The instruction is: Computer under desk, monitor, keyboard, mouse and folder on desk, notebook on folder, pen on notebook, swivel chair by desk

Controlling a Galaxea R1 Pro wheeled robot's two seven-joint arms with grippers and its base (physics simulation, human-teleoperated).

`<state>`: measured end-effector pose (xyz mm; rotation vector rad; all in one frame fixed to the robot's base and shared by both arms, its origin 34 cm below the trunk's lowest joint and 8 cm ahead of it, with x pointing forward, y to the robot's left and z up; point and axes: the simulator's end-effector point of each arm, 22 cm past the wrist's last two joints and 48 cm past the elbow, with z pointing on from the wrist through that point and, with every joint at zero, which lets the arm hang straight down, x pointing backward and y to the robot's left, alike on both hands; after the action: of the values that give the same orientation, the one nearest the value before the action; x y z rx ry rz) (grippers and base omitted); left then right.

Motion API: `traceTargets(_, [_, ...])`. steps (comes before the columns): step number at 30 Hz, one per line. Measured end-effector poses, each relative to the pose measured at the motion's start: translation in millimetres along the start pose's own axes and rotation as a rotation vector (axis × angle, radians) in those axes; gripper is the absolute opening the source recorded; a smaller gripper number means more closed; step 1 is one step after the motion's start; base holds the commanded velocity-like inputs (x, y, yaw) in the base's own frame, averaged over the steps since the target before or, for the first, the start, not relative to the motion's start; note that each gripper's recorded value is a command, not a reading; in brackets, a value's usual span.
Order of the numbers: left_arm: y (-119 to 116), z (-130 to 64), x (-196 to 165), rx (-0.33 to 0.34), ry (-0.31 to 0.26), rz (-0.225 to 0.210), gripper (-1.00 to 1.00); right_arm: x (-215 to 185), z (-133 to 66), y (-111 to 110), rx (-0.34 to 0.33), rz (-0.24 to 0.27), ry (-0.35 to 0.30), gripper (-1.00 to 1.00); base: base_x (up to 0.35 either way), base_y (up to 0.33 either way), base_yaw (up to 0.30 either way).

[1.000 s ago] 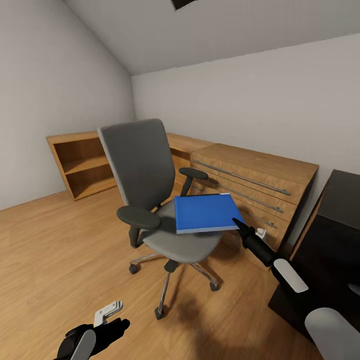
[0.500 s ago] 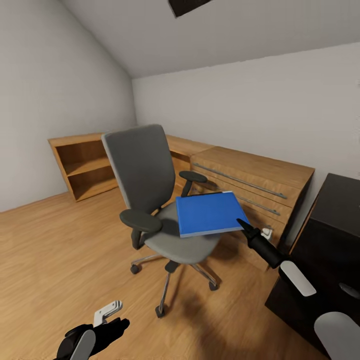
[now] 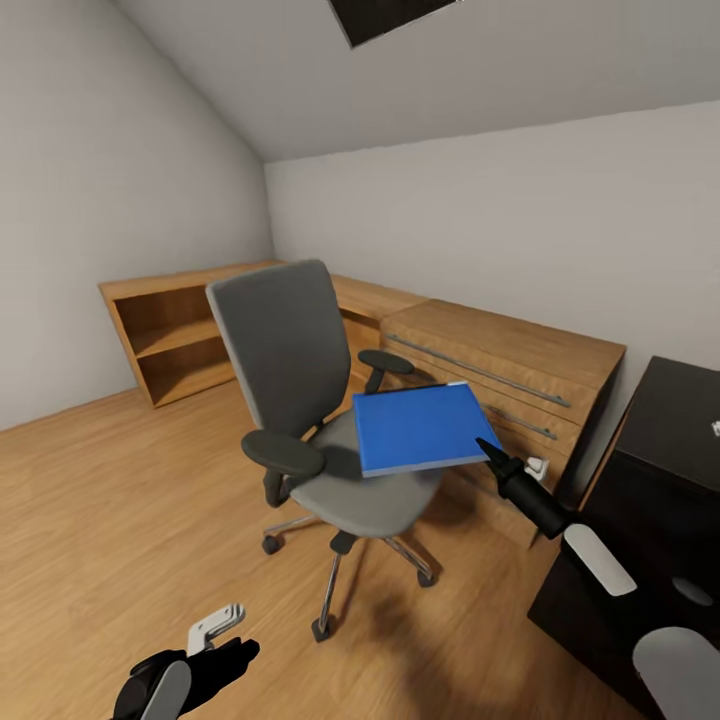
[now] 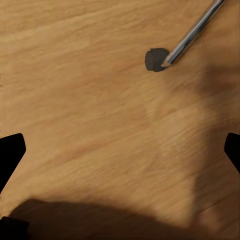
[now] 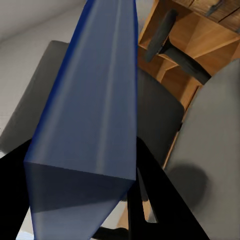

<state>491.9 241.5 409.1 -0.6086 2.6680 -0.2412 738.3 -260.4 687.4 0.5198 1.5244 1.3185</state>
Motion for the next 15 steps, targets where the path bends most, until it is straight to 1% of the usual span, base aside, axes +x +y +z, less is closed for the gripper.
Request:
traceTargets(6, [9,-4.0,4,-0.029,0.029,-0.003,1.00,-15,-5.7,8,0.000,-0.012,-0.001,-1.00,0.000,0.000,0.000])
traceTargets(9, [14,-4.8,9,-0.044,0.048,-0.007,1.00,-18,-3.6,18,-0.010,-0.016,0.002,-1.00,0.000,0.000,0.000])
traceTargets(10, [18,-2.6,13,-0.057,0.050,-0.014,1.00,-21,-1.8,26,-0.023,-0.025,0.002,-1.00,0.000,0.000,0.000])
traceTargets(11, [24,0.6,13,-0.072,0.031,-0.031,1.00,-23,1.6,40,-0.048,-0.038,0.008,-1.00,0.000,0.000,0.000])
traceTargets(12, [25,0.4,13,-0.076,0.027,-0.036,1.00,-24,2.9,46,-0.056,-0.044,0.012,-1.00,0.000,0.000,0.000])
traceTargets(13, [30,3.4,18,-0.091,0.027,-0.046,1.00,-24,4.1,58,-0.075,-0.057,0.023,-1.00,0.000,0.000,0.000])
traceTargets(15, [40,7.3,32,-0.123,0.051,-0.045,1.00,-30,2.4,69,-0.081,-0.087,0.033,-1.00,0.000,0.000,0.000])
